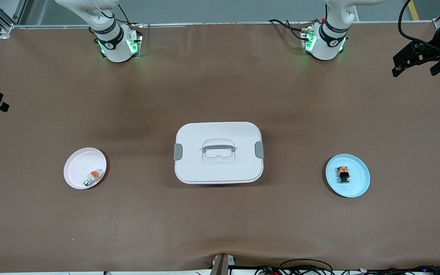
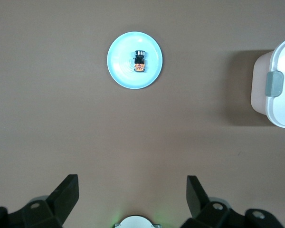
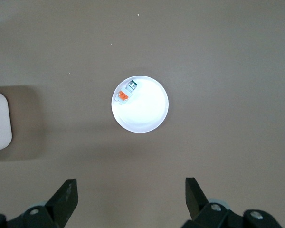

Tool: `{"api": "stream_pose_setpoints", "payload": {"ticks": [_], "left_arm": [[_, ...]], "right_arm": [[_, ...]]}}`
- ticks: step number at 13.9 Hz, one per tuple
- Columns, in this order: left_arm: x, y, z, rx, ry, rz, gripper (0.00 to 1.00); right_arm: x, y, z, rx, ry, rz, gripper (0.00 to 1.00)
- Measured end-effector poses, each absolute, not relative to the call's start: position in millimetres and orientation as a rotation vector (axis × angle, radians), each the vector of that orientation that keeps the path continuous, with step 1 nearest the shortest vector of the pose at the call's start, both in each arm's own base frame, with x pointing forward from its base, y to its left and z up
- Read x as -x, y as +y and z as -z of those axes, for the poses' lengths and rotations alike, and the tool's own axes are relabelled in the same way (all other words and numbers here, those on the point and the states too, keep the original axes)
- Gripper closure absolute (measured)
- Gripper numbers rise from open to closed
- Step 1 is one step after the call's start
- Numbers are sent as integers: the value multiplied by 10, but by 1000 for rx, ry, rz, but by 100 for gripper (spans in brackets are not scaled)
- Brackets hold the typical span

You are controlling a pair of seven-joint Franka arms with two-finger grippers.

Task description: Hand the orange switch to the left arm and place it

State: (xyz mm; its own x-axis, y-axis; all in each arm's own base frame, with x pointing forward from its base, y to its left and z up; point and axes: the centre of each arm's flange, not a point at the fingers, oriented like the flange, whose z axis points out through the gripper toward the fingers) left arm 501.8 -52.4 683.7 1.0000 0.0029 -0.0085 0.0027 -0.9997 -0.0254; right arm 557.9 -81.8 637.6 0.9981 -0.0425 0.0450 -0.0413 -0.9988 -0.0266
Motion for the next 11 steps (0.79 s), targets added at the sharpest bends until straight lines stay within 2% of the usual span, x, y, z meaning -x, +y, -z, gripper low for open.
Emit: {"api": "stream_pose_setpoints", "payload": {"ticks": [6,11], "left_arm": [[-5016,-524,-6846,3116,-4,-13,0],[-5015,-527,-6846,3116,-4,-12,0]], "right_arm": [[-5590,-820,-6392,3116,65,92,0],[-5462,-827,-6440,3111,70,-7,0]]}}
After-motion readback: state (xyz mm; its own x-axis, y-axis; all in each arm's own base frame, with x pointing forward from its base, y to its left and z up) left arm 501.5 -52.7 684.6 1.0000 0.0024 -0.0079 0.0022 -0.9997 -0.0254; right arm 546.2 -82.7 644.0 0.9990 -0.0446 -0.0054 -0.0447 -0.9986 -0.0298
